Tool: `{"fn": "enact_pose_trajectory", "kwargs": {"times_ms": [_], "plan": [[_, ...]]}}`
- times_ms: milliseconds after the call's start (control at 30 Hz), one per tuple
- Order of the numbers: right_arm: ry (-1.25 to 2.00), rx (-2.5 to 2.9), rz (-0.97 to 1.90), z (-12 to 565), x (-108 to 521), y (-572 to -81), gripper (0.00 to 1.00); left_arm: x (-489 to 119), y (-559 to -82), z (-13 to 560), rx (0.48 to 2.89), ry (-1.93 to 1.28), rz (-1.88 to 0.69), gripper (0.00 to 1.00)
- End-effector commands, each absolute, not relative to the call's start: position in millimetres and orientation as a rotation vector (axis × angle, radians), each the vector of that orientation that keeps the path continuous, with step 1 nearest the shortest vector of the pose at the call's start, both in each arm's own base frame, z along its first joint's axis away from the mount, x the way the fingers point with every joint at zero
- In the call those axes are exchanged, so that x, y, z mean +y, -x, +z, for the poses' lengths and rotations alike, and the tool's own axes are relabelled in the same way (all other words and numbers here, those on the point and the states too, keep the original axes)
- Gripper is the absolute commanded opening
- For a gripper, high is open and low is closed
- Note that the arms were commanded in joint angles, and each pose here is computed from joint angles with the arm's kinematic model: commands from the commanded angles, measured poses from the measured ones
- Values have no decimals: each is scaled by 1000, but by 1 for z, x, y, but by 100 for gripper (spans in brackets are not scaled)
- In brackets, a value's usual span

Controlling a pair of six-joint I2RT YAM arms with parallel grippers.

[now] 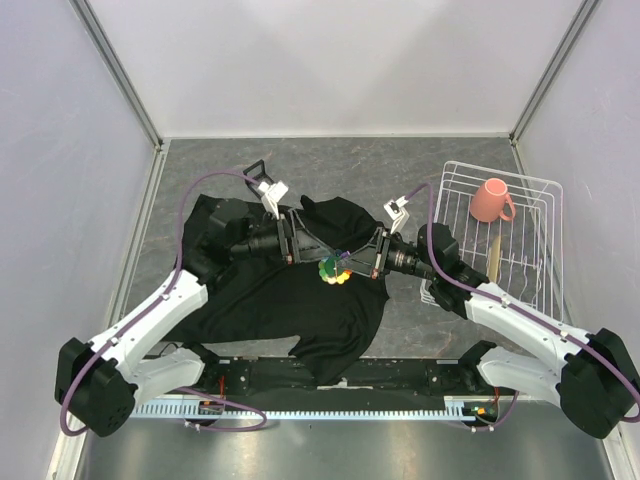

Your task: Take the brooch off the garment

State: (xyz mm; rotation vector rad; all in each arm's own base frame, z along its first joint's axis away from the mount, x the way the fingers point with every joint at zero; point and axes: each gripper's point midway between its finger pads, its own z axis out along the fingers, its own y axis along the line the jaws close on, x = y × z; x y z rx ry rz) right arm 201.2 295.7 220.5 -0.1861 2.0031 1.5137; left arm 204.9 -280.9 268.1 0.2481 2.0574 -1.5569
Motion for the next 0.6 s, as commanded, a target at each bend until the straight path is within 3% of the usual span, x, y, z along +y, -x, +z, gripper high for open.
{"fn": "enact_pose_trajectory", "kwargs": {"times_ms": [0, 133, 367, 567], "plan": [[233, 1903, 1536, 245, 299, -204, 0, -287, -186, 271, 2029, -326, -1632, 78], [253, 1904, 1456, 246, 295, -210, 0, -292, -182, 259, 2070, -334, -1635, 63], [269, 1914, 1387, 244, 290, -213, 0, -304, -178, 240, 2123, -362, -1647, 50], [278, 1912, 1360, 244, 287, -213, 0, -298, -184, 242, 2074, -313, -1586, 56]]}}
